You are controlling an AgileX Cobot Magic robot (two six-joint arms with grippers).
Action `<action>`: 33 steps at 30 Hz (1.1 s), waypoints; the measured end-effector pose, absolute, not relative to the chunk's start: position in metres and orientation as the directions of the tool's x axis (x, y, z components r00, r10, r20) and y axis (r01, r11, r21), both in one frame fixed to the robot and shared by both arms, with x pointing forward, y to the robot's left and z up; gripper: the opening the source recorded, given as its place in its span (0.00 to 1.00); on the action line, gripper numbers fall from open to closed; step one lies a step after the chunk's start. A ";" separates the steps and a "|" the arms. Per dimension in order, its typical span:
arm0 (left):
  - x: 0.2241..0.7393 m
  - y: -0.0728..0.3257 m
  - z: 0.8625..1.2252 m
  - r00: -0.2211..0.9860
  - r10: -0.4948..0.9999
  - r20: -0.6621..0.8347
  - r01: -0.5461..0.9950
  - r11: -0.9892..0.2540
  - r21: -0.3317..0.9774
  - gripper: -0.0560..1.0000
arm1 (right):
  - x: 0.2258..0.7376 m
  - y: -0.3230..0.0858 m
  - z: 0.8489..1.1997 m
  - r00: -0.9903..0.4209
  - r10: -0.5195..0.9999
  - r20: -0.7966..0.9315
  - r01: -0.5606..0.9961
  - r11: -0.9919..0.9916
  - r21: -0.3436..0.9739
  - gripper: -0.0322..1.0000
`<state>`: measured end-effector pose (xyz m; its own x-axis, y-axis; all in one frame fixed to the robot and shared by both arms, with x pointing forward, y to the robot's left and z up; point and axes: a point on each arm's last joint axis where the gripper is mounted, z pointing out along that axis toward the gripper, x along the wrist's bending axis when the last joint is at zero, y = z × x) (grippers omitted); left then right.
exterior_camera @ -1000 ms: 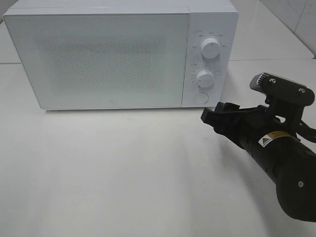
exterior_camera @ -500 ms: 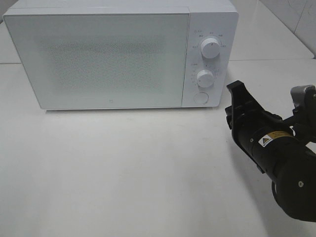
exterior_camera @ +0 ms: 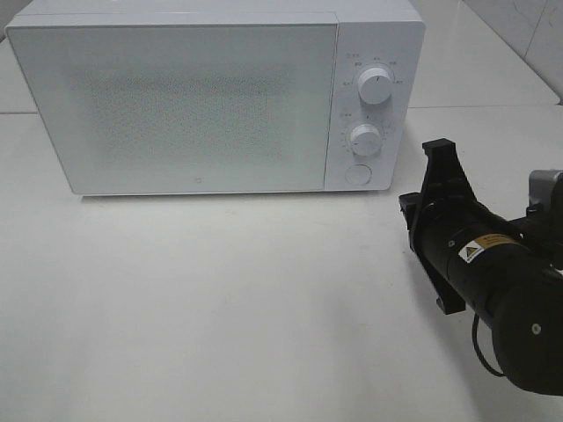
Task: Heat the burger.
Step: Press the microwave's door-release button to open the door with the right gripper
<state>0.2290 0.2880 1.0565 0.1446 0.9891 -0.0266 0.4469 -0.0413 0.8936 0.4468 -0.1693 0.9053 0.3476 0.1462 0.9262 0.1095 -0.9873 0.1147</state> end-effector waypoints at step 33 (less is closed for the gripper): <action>0.229 0.288 1.057 0.145 0.989 -0.027 0.447 -0.041 0.894 0.98 | 0.523 -0.144 0.872 0.414 0.002 0.910 0.035 -0.999 -0.013 0.05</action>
